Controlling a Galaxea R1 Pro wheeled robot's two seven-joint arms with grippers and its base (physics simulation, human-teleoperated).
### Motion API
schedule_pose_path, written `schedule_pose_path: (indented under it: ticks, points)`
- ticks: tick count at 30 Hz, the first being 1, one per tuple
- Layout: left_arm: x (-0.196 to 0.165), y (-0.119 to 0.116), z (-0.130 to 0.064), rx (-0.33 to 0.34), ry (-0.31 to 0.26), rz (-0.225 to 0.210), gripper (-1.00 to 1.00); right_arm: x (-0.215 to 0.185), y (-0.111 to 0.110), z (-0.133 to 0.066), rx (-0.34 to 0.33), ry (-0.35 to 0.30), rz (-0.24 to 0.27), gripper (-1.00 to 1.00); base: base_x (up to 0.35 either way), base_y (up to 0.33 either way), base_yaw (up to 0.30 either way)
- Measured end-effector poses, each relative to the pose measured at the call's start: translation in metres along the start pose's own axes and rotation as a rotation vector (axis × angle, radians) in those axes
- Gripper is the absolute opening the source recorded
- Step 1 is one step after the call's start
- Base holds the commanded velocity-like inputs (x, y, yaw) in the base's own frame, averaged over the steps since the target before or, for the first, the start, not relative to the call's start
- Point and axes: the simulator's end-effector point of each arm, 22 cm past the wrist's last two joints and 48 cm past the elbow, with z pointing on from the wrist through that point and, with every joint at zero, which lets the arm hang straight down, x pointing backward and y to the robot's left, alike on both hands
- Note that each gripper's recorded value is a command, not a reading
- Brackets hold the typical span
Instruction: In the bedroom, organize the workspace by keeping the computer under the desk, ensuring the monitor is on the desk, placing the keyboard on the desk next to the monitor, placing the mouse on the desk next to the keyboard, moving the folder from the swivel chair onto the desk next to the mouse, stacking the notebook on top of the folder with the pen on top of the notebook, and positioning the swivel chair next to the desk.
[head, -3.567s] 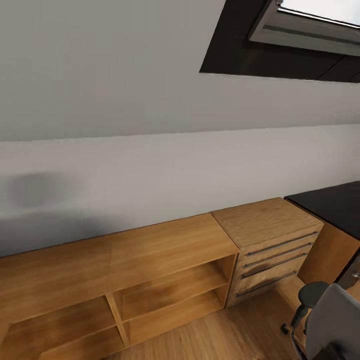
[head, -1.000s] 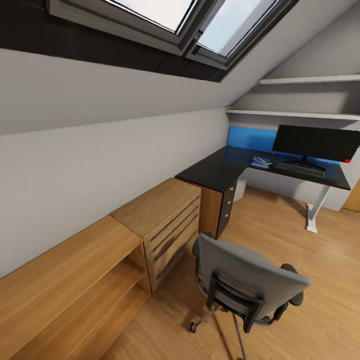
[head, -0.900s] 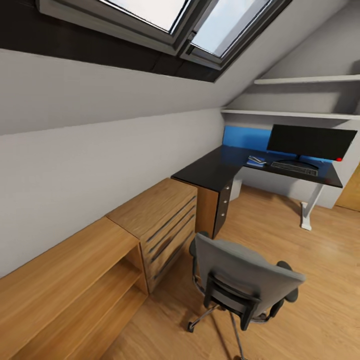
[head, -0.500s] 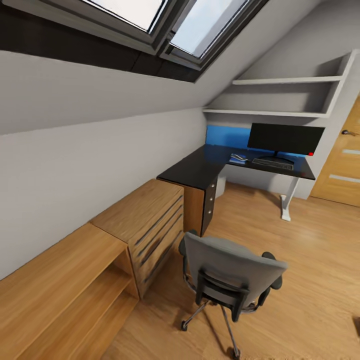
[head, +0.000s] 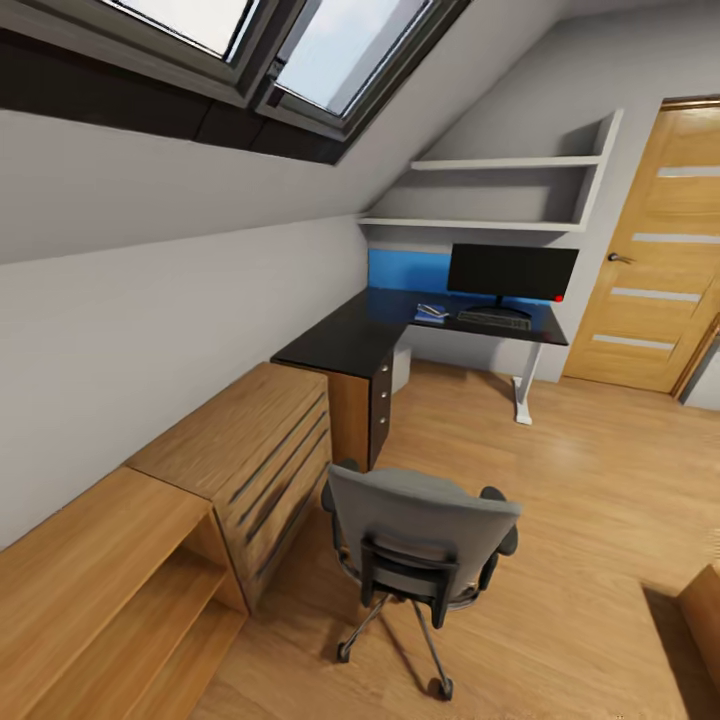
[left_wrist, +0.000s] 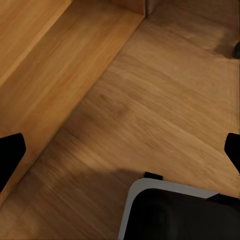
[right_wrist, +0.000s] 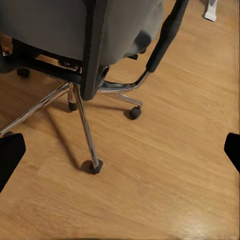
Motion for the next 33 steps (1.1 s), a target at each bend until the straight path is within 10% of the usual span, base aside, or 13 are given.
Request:
schedule_pose_path:
  ticks: [33]
  points:
    - [-0.0001,0.0004,0.0001,0.000,0.000,0.000,1.00,-0.0002,0.0005,0.0000,-0.002,-0.001,-0.002,1.00,0.000,0.094,-0.290]
